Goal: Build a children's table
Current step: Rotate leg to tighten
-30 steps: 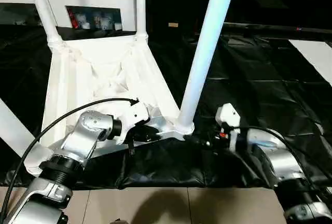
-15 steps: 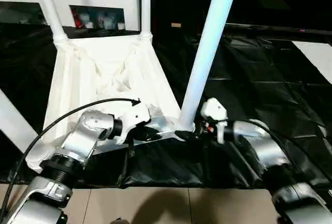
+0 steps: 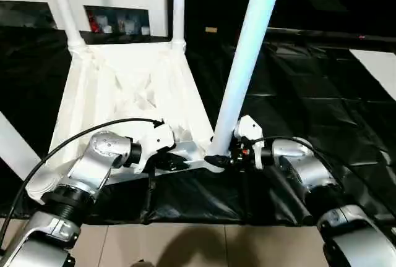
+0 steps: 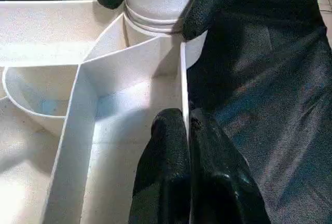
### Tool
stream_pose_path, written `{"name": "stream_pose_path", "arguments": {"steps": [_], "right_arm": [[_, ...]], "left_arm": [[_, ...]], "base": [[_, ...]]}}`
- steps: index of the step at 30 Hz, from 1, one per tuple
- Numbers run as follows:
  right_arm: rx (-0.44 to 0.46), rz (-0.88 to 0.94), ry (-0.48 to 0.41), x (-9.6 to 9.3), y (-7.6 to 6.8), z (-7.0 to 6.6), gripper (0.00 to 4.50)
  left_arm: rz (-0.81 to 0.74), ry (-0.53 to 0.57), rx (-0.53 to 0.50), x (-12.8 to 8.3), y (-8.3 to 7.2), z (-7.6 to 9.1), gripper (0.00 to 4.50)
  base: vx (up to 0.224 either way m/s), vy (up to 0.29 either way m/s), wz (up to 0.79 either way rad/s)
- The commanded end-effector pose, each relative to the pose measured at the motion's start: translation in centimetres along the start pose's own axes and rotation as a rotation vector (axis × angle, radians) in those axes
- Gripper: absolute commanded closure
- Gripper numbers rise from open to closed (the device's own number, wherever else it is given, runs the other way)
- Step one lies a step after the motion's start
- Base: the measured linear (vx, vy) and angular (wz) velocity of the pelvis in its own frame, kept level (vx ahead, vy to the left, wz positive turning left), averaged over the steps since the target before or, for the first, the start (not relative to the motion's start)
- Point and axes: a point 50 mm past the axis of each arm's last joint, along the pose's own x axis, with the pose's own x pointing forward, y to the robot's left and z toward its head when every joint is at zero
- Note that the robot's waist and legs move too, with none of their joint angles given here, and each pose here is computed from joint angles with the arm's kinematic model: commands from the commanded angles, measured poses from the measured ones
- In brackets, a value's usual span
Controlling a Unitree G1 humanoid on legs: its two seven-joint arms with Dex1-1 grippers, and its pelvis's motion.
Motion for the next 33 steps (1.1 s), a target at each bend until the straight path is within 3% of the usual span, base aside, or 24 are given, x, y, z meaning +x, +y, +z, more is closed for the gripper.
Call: {"name": "stream_pose_path", "arguments": {"steps": [1,9,13,17,19,20,21,22,28,29,30,33], "right_arm": [[0.022,0.014,-0.011,0.5,0.0,0.2,1.87],[0.091,-0.130,-0.044,2.2,0.7,-0.9,1.88],[0.213,-0.311,-0.099,4.4,1.4,-1.1,1.88],[0.302,-0.454,-0.135,6.7,1.9,-0.4,1.88],[0.255,-0.423,-0.180,8.1,2.7,0.9,1.88],[0.255,-0.423,-0.180,8.1,2.7,0.9,1.88],[0.232,-0.404,-0.193,8.4,3.0,1.3,1.33],[0.208,-0.367,-0.211,8.6,3.4,1.7,1.19],[0.164,-0.293,-0.210,7.4,2.9,1.7,0.63],[0.161,-0.288,-0.209,7.2,2.9,1.7,0.63],[0.117,-0.202,-0.191,5.9,2.4,1.5,0.63],[0.094,-0.148,-0.171,5.1,2.1,1.3,0.63]], "left_arm": [[-0.078,0.012,-0.031,0.7,-0.9,-0.7,4.50],[0.070,-0.037,-0.077,1.9,0.2,0.3,4.50],[0.136,-0.049,-0.079,3.7,0.1,1.6,4.50],[0.205,-0.061,-0.089,5.2,-0.1,2.6,4.50],[0.214,-0.075,-0.091,6.0,-0.5,3.1,4.50],[0.214,-0.075,-0.091,6.0,-0.5,3.1,4.50],[0.207,-0.078,-0.090,6.2,-0.7,3.1,4.50],[0.182,-0.086,-0.082,6.3,-1.1,3.2,4.50],[0.099,-0.091,-0.051,5.2,-1.7,2.6,4.50],[0.095,-0.091,-0.050,5.1,-1.7,2.6,4.50],[0.028,-0.088,-0.020,4.0,-1.9,2.1,4.50],[-0.002,-0.076,-0.012,3.3,-1.9,1.8,4.50]], "base": [[0.000,0.000,0.00],[0.000,0.000,0.00],[0.000,0.000,0.00],[0.000,0.000,0.00],[0.000,0.000,0.00],[0.000,0.000,0.00],[0.000,0.000,0.00],[0.000,0.000,0.00],[0.010,0.000,0.01],[0.000,0.000,0.00],[0.000,0.000,0.00],[0.000,0.000,0.00]]}}
